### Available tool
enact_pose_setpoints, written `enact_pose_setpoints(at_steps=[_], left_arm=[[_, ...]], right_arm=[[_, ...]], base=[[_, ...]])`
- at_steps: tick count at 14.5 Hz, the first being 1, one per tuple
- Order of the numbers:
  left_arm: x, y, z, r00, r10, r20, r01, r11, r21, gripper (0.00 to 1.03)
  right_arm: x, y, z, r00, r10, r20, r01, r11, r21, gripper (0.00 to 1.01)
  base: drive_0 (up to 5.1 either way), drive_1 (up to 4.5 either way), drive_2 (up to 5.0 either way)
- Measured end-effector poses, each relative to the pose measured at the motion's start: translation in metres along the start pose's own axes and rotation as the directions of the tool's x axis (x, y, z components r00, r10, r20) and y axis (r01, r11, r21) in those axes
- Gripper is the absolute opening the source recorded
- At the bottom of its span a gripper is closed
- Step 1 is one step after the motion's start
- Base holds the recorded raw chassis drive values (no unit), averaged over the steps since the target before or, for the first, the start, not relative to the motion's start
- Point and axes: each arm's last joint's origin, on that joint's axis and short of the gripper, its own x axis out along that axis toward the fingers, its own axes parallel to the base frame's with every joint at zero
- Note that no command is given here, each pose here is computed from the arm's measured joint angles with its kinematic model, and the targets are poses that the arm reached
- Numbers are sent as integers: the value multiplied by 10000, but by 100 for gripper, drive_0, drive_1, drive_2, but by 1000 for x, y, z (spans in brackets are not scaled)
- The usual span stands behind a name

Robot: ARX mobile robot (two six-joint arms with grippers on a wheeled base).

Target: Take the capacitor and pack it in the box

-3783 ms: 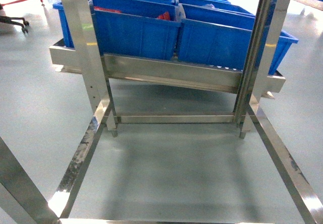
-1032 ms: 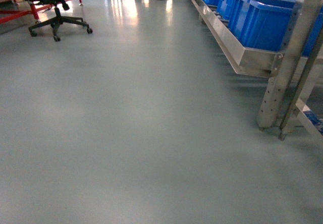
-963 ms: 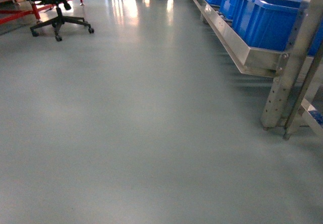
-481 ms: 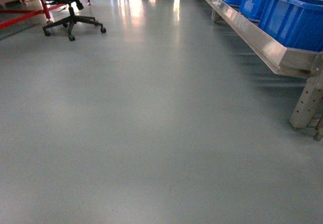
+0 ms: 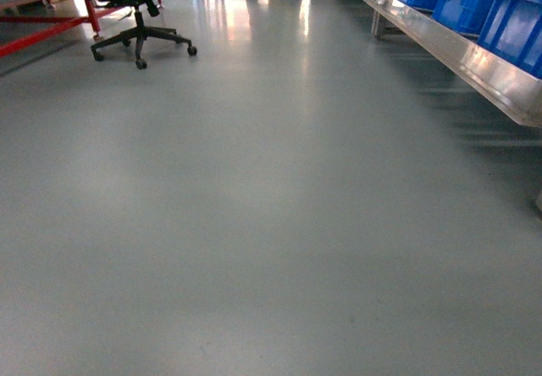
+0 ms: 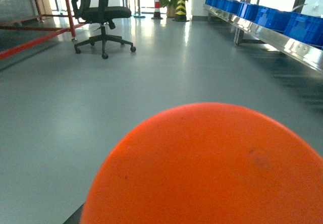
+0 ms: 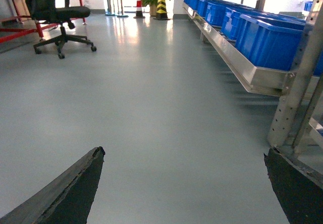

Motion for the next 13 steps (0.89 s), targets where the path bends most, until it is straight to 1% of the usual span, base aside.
enact_pose_setpoints(at_steps=[13], left_arm=[[0,0,0,10000,15,-15,-15,10000,4,43]], right_arm=[[0,0,0,10000,8,0,-8,10000,0,98]], base=[[-500,245,245]])
